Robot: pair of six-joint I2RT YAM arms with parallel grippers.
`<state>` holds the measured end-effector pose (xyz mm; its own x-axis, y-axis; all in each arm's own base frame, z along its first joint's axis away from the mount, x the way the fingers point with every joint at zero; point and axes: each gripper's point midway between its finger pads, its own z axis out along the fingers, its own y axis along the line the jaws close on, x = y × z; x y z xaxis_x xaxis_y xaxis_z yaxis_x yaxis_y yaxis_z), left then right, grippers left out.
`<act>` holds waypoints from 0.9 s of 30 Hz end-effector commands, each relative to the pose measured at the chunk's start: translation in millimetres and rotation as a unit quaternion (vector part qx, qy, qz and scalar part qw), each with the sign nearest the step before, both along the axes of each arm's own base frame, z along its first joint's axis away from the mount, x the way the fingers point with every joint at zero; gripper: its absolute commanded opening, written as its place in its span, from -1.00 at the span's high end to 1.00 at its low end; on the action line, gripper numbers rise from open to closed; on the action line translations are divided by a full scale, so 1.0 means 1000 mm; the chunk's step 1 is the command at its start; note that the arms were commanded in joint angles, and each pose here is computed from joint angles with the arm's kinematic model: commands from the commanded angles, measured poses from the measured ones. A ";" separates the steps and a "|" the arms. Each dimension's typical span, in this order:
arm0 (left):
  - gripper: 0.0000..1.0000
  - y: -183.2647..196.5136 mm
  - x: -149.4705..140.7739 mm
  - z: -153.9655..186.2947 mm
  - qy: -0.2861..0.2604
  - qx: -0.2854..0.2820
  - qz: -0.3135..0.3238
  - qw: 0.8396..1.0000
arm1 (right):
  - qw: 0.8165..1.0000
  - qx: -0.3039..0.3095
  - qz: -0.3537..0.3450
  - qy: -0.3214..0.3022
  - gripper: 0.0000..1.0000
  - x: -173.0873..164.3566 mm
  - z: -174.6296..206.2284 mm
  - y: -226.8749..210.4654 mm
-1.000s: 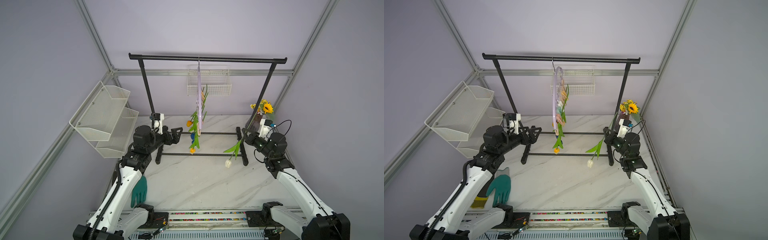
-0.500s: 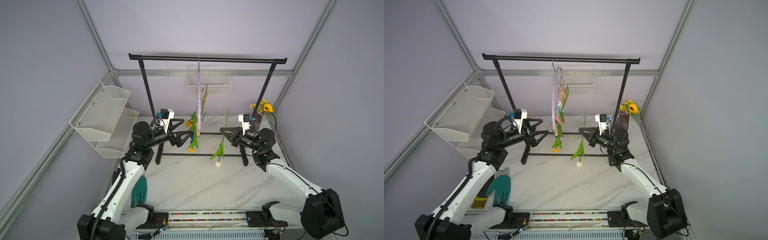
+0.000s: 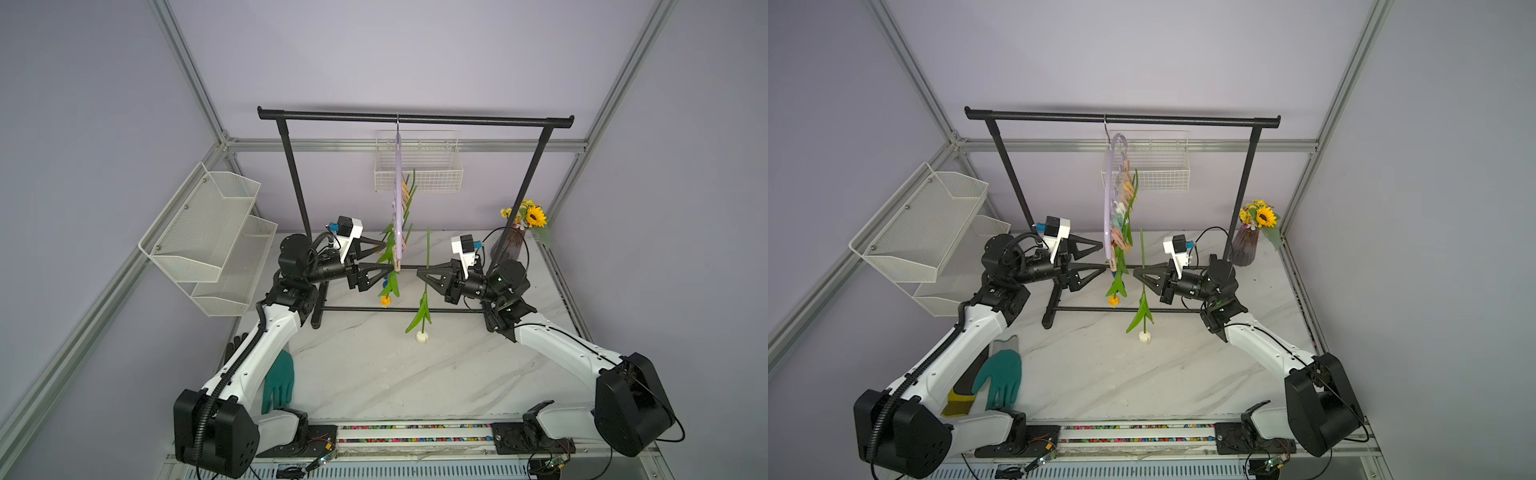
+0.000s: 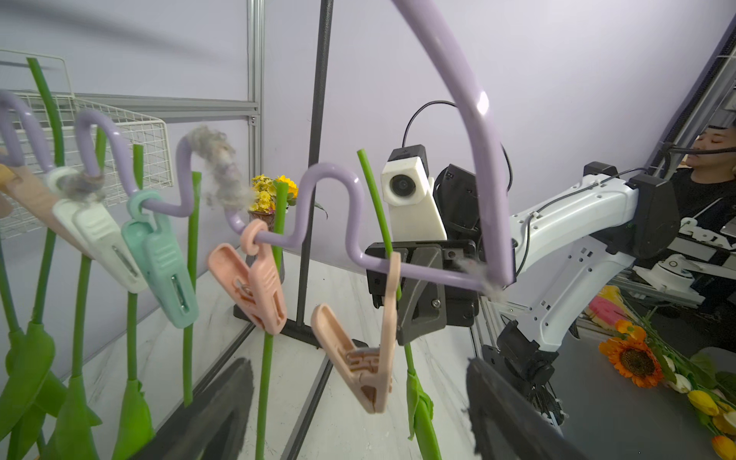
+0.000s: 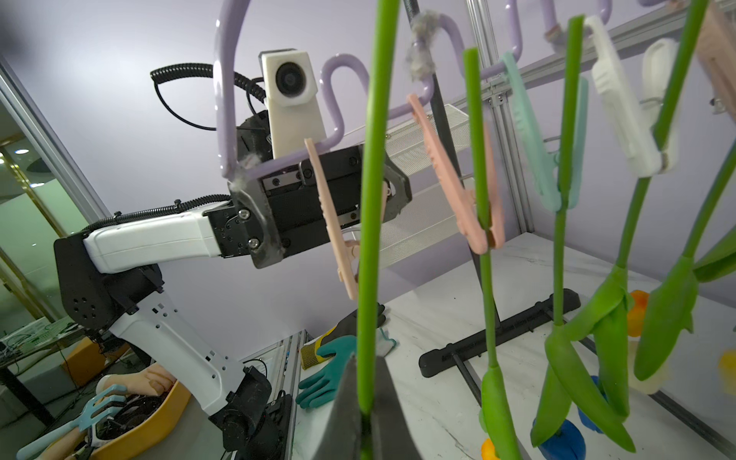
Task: Dry the flowers on a clothes hanger
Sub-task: Open the clamp at the hanger.
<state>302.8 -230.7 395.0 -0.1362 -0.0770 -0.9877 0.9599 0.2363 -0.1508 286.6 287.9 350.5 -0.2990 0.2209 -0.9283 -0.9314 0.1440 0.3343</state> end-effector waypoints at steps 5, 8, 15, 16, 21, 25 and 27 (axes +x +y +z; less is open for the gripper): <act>-0.68 -0.015 -0.012 0.020 -0.040 -0.001 -0.034 0.999 | 0.999 0.015 0.011 -0.046 1.00 -0.008 0.017 0.005; -0.66 -0.016 -0.013 0.021 -0.044 -0.001 -0.038 0.998 | 0.999 0.009 0.012 -0.036 1.00 -0.003 0.008 0.009; -0.43 -0.020 -0.010 0.022 -0.027 -0.001 -0.051 0.998 | 0.999 0.010 0.013 -0.036 1.00 -0.004 0.008 0.010; -0.40 -0.020 -0.009 0.021 -0.026 -0.001 -0.048 0.999 | 0.999 0.010 0.014 -0.036 1.00 -0.005 0.007 0.010; -0.15 -0.020 -0.008 0.025 -0.023 -0.001 -0.046 0.999 | 0.999 0.010 0.012 -0.037 1.00 -0.005 0.008 0.009; 0.13 -0.020 -0.005 0.025 -0.021 0.000 -0.040 0.999 | 0.999 0.012 0.007 -0.037 1.00 -0.005 0.009 0.008; 0.23 -0.019 -0.004 0.027 -0.021 0.000 -0.038 0.999 | 0.999 0.012 0.004 -0.035 1.00 -0.004 0.009 0.008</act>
